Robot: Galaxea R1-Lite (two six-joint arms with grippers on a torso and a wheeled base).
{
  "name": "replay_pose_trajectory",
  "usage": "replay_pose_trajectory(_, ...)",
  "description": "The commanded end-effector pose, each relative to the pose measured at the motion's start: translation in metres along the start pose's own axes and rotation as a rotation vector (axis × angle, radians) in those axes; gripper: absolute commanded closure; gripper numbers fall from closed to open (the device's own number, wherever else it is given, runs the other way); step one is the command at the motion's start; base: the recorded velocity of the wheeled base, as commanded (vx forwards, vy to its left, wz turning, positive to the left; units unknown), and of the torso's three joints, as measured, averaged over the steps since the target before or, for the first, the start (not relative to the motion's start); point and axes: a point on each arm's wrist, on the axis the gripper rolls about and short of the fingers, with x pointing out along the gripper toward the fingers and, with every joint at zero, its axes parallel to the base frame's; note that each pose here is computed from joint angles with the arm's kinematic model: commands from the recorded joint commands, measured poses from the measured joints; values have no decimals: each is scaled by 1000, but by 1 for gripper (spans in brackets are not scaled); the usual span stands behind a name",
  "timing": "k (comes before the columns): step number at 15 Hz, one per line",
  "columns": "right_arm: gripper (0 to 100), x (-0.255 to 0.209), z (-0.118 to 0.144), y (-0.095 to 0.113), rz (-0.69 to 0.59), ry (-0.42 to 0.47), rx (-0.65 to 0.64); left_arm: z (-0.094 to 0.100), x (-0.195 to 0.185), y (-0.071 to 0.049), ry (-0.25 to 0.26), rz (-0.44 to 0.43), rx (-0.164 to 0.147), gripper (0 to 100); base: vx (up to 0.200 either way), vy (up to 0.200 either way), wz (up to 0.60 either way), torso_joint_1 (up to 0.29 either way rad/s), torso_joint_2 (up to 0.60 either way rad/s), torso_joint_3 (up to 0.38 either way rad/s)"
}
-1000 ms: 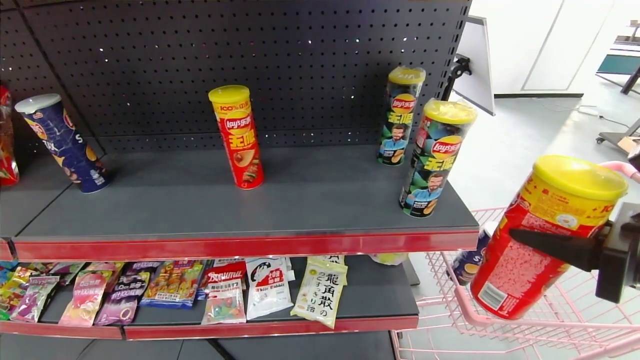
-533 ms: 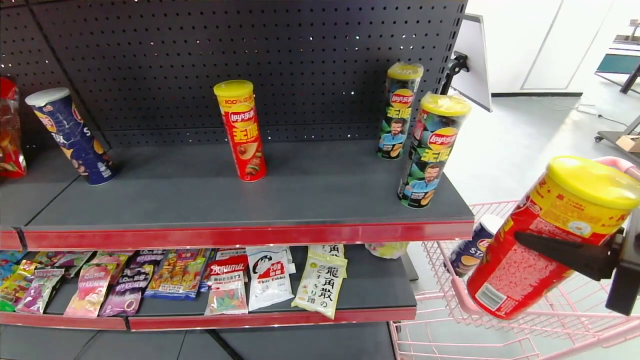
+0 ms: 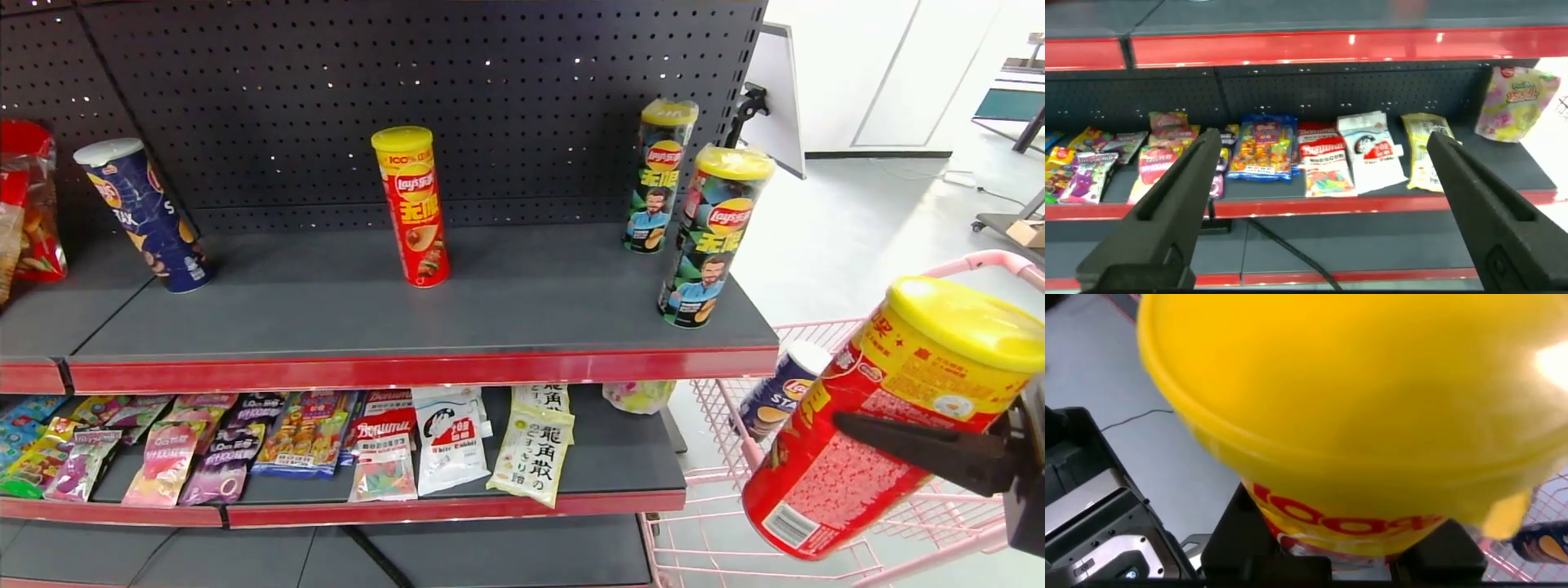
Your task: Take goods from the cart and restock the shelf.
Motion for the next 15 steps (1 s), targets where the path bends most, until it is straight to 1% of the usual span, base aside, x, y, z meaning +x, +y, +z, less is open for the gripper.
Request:
replay_pose_trajectory(1, 100, -2, -1, 1, 1, -2, 0, 0, 0, 0, 1, 0, 0, 0, 0, 200, 0, 7, 2, -7)
replay_pose_trajectory(9, 100, -2, -1, 2, 2, -5, -3, 0, 0, 0, -1, 0, -1, 0, 0, 200, 0, 4, 2, 4)
replay_pose_trajectory(13, 100, -2, -1, 2, 5, -5, -5, 0, 0, 0, 1, 0, 0, 0, 0, 0, 0, 0, 0, 0)
replay_pose_trajectory(15, 100, -2, -1, 2, 6, -4, -5, 0, 0, 0, -1, 0, 0, 0, 200, 0, 0, 0, 5, 5)
